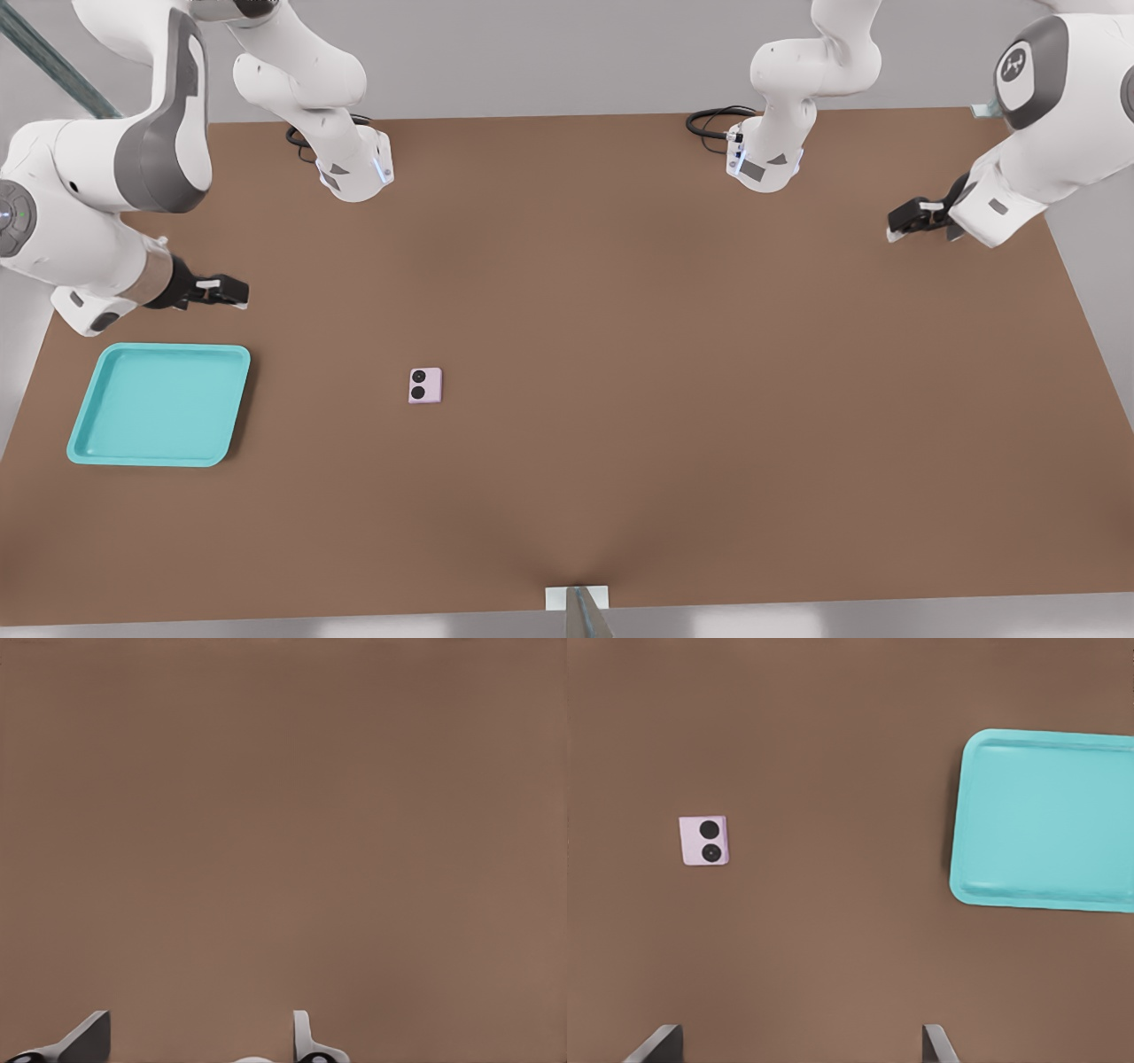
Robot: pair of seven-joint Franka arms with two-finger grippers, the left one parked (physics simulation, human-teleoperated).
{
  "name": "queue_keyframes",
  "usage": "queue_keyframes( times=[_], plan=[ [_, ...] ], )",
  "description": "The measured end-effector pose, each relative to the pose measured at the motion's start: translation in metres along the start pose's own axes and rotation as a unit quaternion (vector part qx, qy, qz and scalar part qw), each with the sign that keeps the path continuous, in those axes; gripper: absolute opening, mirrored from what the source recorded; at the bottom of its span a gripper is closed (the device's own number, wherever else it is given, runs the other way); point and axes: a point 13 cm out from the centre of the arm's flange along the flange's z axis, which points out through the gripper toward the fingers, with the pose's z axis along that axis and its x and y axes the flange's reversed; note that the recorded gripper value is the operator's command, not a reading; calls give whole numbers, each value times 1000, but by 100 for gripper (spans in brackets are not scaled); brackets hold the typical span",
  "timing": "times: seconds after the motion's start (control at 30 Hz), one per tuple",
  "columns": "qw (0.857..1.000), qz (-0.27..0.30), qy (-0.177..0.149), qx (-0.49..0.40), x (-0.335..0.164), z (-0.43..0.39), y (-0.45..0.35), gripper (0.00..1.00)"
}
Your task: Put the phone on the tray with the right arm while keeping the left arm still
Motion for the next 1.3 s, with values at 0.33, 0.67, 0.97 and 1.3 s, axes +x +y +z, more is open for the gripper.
queue_keyframes(
  times=[0.33,0.67,0.97,1.3],
  plan=[
    [992,-122,-3,13,-88,178,220,100],
    [998,-51,-21,8,-111,343,226,100],
    [999,-9,-39,-7,-94,419,217,100],
    [997,17,-69,-20,-85,419,215,99]
  ],
)
